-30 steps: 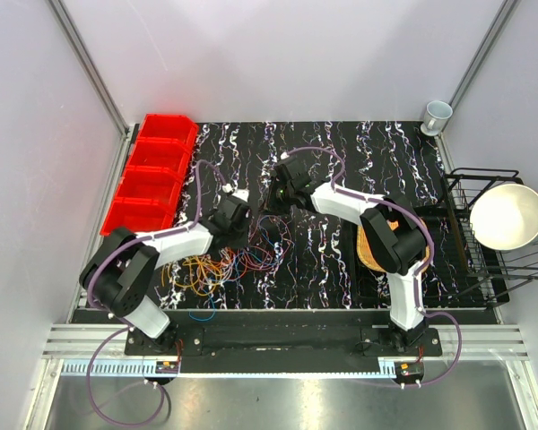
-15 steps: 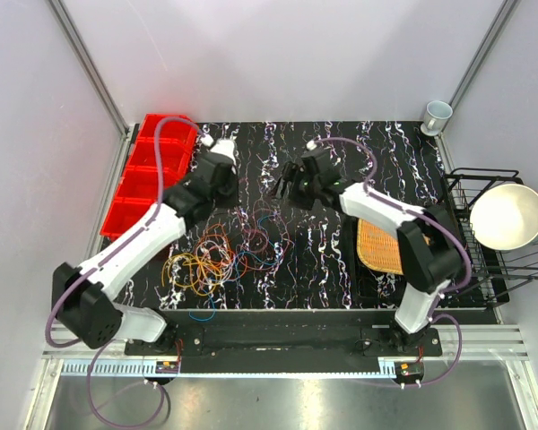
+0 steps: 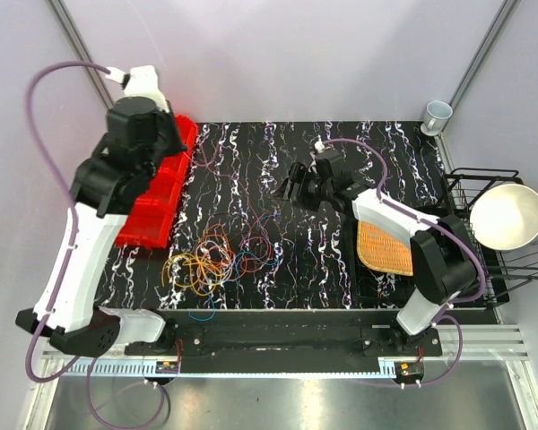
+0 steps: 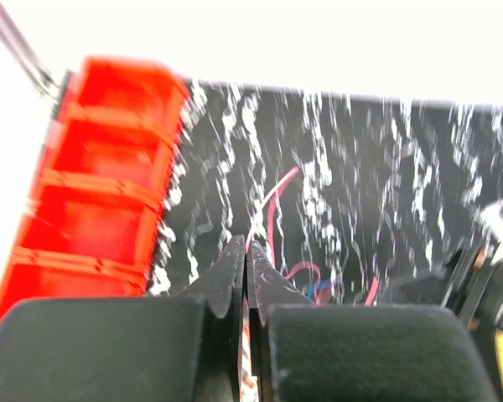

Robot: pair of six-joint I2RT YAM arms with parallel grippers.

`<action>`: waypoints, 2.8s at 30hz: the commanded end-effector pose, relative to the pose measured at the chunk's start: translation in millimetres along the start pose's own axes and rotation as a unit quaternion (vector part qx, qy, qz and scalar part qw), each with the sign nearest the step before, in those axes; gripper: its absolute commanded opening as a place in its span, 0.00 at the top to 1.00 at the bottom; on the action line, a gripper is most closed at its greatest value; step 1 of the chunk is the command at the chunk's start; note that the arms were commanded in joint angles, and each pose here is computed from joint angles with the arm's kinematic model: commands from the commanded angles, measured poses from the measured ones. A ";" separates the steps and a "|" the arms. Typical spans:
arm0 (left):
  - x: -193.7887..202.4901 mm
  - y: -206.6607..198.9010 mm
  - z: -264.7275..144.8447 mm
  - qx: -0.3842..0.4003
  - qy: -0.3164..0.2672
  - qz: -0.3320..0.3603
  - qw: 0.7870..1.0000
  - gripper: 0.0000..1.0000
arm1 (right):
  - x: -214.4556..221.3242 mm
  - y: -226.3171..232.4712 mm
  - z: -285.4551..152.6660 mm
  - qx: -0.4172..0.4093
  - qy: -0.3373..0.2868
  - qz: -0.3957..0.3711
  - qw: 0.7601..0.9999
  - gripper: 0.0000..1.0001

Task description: Untangle the cables

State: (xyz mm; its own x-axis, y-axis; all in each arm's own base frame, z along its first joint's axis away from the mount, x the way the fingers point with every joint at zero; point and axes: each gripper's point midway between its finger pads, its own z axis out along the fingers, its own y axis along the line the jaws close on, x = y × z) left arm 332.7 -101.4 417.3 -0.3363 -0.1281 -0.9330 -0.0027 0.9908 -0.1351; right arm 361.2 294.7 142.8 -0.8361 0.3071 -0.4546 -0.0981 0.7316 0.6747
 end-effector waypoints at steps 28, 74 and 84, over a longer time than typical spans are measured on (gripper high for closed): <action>94.5 23.8 33.9 -0.016 0.055 0.029 0.998 1.00 | 94.5 53.5 39.8 -0.036 0.120 -0.230 0.965 0.21; -11.1 54.6 -54.7 -0.047 -0.051 -0.007 0.998 1.00 | -39.6 264.0 -48.4 -0.229 -0.062 -0.280 0.930 1.00; -65.1 85.0 -122.6 -0.088 -0.136 -0.023 0.987 1.00 | -41.4 369.6 -85.2 -0.399 -0.042 -0.289 0.869 1.00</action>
State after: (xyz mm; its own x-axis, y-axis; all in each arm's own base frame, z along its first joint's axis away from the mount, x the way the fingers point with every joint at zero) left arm 254.3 -28.7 498.6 -0.0984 -0.1897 -0.9769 -0.0931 0.9791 -0.1808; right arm 336.1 474.8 483.0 -0.3942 0.1824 -0.9007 -0.8653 0.2565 0.4306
